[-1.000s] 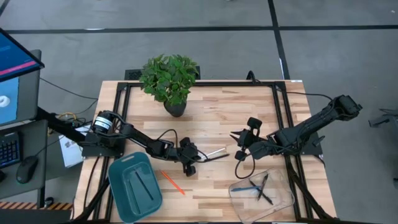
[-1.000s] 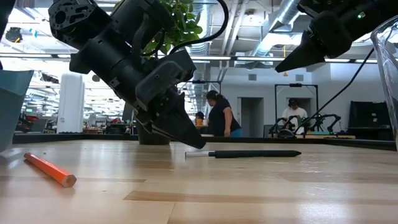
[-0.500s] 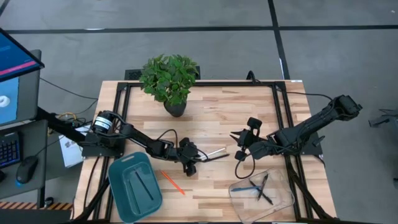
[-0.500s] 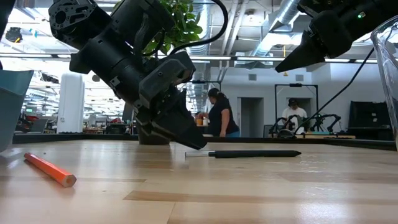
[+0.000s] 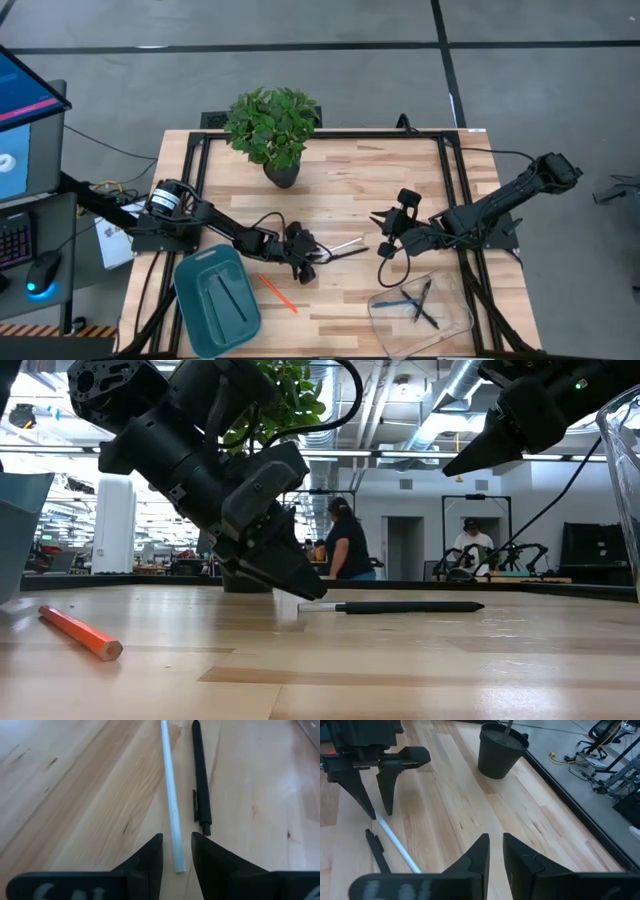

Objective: Sort pens & pencils
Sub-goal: Put the white pencil into the blue bin

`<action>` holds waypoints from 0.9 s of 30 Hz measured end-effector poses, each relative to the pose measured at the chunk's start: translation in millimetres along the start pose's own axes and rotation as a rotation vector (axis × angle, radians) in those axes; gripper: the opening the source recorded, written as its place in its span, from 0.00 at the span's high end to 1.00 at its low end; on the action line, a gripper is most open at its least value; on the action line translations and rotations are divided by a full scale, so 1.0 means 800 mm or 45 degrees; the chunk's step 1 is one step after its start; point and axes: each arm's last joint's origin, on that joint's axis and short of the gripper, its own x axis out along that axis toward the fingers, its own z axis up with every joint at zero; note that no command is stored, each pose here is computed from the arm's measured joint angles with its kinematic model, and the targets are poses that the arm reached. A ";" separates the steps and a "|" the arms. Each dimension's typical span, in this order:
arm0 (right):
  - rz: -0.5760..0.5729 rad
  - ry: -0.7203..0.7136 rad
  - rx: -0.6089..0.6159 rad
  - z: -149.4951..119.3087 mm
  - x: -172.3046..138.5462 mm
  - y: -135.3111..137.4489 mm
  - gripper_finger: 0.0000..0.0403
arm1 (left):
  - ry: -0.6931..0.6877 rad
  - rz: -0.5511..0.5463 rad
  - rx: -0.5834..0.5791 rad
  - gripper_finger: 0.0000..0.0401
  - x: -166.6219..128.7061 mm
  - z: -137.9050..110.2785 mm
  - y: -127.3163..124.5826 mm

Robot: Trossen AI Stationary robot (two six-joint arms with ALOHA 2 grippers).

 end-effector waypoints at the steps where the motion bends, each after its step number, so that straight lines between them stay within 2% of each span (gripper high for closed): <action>1: 0.000 0.000 0.000 0.000 0.000 0.000 0.81 | 0.009 0.006 -0.006 0.77 0.000 -0.001 0.001; 27: 0.000 0.000 0.000 0.000 0.000 0.000 0.81 | 0.078 0.071 0.001 0.77 -0.001 -0.008 0.004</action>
